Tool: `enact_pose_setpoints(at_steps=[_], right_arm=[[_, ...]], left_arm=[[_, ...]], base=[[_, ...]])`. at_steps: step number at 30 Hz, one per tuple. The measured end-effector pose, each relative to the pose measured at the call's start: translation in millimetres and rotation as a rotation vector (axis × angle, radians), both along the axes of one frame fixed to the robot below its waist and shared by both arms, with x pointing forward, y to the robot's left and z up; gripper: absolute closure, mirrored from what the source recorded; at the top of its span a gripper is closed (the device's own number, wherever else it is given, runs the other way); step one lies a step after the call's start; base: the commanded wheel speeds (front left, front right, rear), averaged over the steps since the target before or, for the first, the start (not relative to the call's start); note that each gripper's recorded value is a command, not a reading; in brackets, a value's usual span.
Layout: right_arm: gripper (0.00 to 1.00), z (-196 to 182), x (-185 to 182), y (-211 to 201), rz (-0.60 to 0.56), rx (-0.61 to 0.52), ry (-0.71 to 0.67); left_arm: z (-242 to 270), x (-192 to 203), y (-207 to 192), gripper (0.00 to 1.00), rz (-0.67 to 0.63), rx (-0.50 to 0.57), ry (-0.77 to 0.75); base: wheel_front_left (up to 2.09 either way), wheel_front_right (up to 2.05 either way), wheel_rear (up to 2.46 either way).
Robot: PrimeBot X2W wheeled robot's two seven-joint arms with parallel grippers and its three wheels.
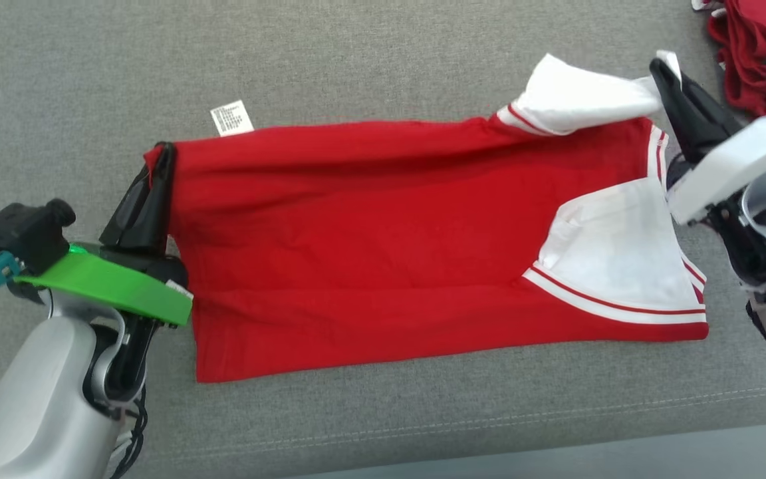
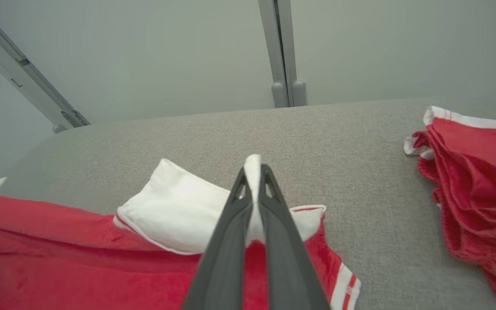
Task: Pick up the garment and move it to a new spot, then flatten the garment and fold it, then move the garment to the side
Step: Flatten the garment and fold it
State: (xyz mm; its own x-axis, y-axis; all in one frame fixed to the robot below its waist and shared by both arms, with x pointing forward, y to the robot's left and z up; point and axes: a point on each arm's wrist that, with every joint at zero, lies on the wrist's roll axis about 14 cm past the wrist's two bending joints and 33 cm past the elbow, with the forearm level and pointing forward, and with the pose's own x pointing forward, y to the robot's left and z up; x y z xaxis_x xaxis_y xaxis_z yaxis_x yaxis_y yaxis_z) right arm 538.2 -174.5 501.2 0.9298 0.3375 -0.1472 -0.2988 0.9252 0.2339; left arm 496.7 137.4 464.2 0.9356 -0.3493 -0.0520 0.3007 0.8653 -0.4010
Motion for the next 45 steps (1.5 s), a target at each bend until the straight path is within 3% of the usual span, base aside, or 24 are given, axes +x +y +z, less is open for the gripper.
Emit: enact_pose_setpoints(at_steps=[10, 16, 38, 39, 41, 42, 43, 44, 45], right_arm=[[1.00, 10, -64, -13, -0.091, 0.061, -0.036], [1.00, -3, -89, -15, -0.152, 0.097, 0.008], [1.00, -56, -117, -10, -0.190, 0.076, 0.142], [1.00, -57, -118, -10, -0.192, 0.076, 0.144], [1.00, -61, -119, -11, -0.195, 0.074, 0.150], [0.89, -62, -120, -12, -0.196, 0.072, 0.154], [0.60, -64, -121, -12, -0.196, 0.070, 0.158], [0.60, -65, -122, -12, -0.197, 0.070, 0.159], [0.39, -67, -123, -12, -0.195, 0.066, 0.165]], left_arm=[[1, -33, -1, 1.00, 0.018, -0.060, 0.011], [-14, -49, -2, 1.00, 0.032, -0.062, 0.057], [-72, -80, 1, 1.00, 0.050, -0.018, 0.226], [-73, -81, 0, 0.90, 0.047, -0.016, 0.227], [-73, -83, -2, 0.53, 0.040, -0.018, 0.227], [-73, -83, -3, 0.00, 0.038, -0.020, 0.228], [-73, -85, -3, 0.00, 0.036, -0.025, 0.230], [-73, -87, -4, 0.00, 0.033, -0.029, 0.232], [-73, -89, -5, 0.00, 0.028, -0.033, 0.235]], base=[[0.00, 0.00, 0.00], [0.00, 0.00, 0.00], [0.00, 0.00, 0.00], [0.00, 0.00, 0.00], [0.00, 0.00, 0.00], [0.00, 0.00, 0.00], [0.00, 0.00, 0.00], [0.00, 0.00, 0.00], [0.00, 0.00, 0.00]])
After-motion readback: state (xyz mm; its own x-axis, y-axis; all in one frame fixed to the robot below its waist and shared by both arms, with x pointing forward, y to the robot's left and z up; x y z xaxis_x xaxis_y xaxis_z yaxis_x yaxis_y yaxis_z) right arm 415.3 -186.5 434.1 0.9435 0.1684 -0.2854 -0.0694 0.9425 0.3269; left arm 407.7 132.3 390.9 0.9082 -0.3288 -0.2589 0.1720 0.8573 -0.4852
